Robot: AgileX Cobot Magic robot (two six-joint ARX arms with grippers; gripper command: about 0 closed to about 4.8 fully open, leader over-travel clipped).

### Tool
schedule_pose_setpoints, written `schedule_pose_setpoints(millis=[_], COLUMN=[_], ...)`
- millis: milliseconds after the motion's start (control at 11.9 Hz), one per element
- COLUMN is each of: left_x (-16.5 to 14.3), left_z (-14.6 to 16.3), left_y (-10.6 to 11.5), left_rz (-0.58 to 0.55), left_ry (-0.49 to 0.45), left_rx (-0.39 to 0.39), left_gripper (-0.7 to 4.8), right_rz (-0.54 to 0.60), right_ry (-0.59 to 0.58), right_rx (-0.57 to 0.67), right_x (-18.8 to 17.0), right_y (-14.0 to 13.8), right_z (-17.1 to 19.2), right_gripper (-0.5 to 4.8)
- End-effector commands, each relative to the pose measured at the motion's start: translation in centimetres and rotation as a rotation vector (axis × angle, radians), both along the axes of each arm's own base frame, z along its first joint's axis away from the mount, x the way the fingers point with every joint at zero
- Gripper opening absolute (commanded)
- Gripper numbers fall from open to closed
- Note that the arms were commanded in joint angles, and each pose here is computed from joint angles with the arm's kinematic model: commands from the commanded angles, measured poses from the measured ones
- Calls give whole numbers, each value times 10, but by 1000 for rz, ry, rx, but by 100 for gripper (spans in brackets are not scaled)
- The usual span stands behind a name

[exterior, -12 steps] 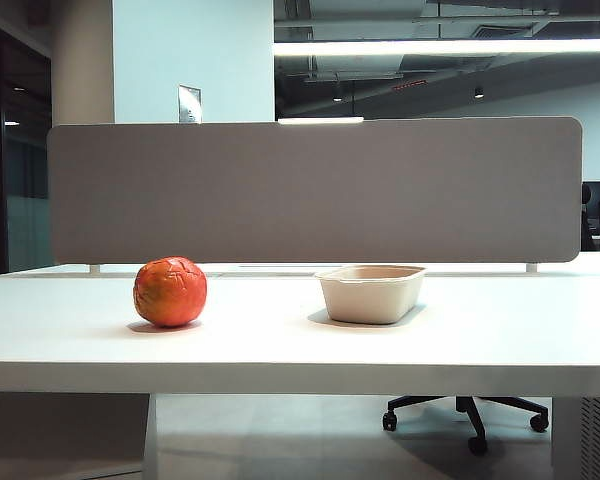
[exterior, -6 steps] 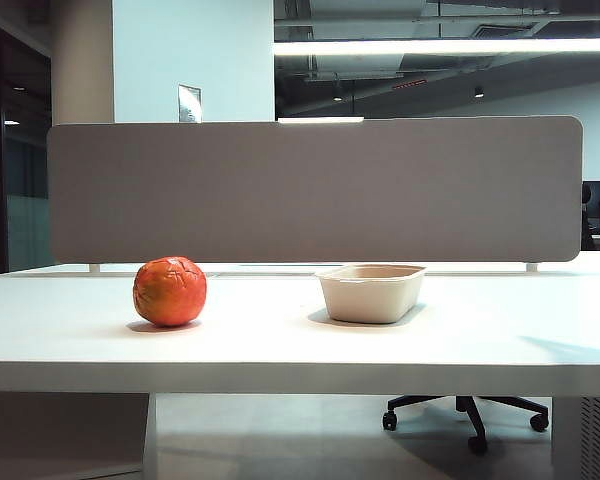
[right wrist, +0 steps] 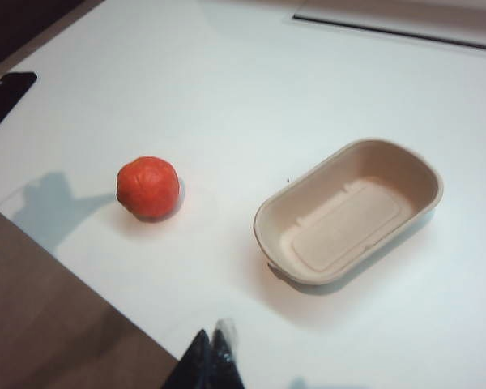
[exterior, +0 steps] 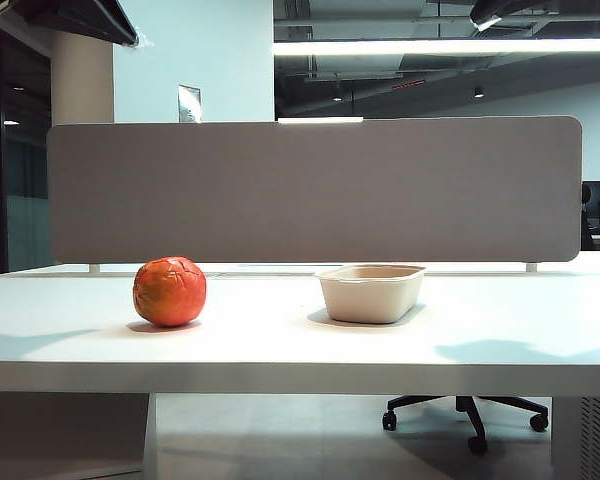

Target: Pick up the orange and place it into the paper lunchbox.

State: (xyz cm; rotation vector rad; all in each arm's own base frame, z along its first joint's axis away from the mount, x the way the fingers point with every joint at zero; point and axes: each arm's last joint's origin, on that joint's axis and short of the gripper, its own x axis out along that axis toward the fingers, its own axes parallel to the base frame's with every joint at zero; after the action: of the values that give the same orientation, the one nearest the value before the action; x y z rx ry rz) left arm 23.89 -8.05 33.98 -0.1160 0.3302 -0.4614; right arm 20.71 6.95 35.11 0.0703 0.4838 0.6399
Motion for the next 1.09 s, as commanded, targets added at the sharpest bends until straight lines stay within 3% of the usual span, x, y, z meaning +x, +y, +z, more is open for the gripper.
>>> schedule_pose_setpoints(millis=[84, 252, 420, 588, 672, 756, 840, 1008, 1091], left_x=[-1, 0, 8, 12, 17, 22, 64, 70, 88], left_z=[-5, -7, -18, -23, -29, -35, -85, -93, -119], left_y=[0, 0, -3, -4, -6, -7, -20, -23, -28], left_rz=[-32, -32, -38, -36, -37, -39, -66, -88, -96], left_ry=[11, 25, 73, 91, 116, 139, 214, 214, 228], left_rx=[106, 110, 123, 130, 138, 145, 202, 200, 204], left_gripper=[-6, -6, 228, 419, 479, 479, 479, 479, 479], right_rz=[19, 20, 89, 91, 90, 90, 90, 90, 90], right_ry=[-31, -30, -72, -72, -71, -72, -79, -79, -76], right_rx=[-12, -14, -49, -49, -50, -50, -48, -48, -49], right_x=[-1, -1, -8, -9, -9, -9, -10, -10, -10], right_y=[0, 0, 6, 6, 6, 6, 6, 6, 6], right_z=[4, 4, 6, 6, 6, 6, 7, 7, 7], right_gripper=[-4, -4, -4, -4, -4, -4, -4, -4, -4])
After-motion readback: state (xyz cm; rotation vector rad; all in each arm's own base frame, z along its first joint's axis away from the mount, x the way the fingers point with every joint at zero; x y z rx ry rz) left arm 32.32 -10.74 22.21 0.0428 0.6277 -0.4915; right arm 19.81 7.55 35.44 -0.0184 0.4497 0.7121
